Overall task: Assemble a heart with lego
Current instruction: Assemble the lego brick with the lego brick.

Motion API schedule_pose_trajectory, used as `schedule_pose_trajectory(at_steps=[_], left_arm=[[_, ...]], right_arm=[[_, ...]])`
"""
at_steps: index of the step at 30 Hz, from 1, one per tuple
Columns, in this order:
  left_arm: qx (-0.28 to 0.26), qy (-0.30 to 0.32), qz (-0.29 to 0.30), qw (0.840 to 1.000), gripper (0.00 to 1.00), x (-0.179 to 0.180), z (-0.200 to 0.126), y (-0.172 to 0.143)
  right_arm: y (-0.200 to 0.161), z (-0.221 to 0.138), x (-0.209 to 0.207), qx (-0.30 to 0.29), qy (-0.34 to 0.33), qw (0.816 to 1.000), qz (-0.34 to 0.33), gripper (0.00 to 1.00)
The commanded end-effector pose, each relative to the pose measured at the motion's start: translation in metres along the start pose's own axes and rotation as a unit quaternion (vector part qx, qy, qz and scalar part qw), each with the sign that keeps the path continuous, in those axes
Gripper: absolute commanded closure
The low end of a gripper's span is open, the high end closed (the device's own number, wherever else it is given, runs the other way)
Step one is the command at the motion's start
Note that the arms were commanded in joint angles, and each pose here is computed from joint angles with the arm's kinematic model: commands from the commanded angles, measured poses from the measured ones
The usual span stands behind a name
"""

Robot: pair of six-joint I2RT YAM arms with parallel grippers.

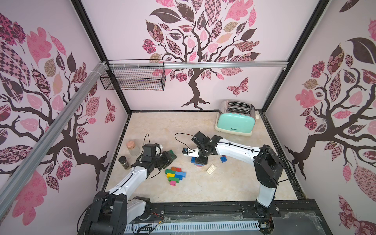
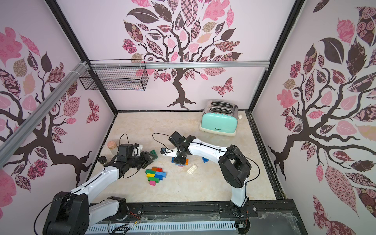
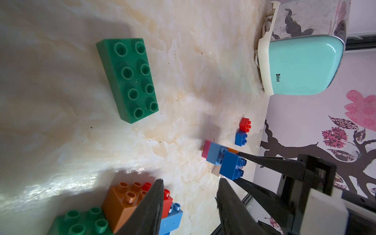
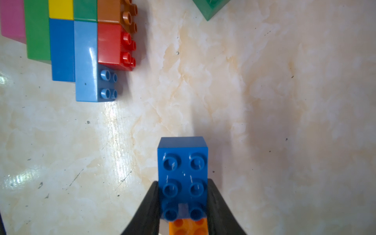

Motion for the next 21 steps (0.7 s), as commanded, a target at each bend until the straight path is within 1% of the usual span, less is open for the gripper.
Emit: schedule_pose_trajectory(at_steps=[1, 21], left_arm=[[-0.002, -0.005, 0.002, 1.0, 0.54, 0.001, -0.001, 0.0], [0.002, -0.009, 0.0, 1.0, 0.54, 0.0, 0.0, 0.0]], right_arm=[[0.0, 0.001, -0.001, 0.011, 0.001, 1.0, 0.009, 0.75], [-0.01, 0.015, 0.005, 0.042, 0.018, 0.999, 0.015, 0.75]])
Point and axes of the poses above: each gripper's point midway between its finger pads, its own z axis out along the fingers, its own x axis along the line the jaws close on, y = z × x, the point moved 10 cm from there along -z, back along the fingers, and after that the axes turned 12 degrees about -z, right-handed, at the moved point
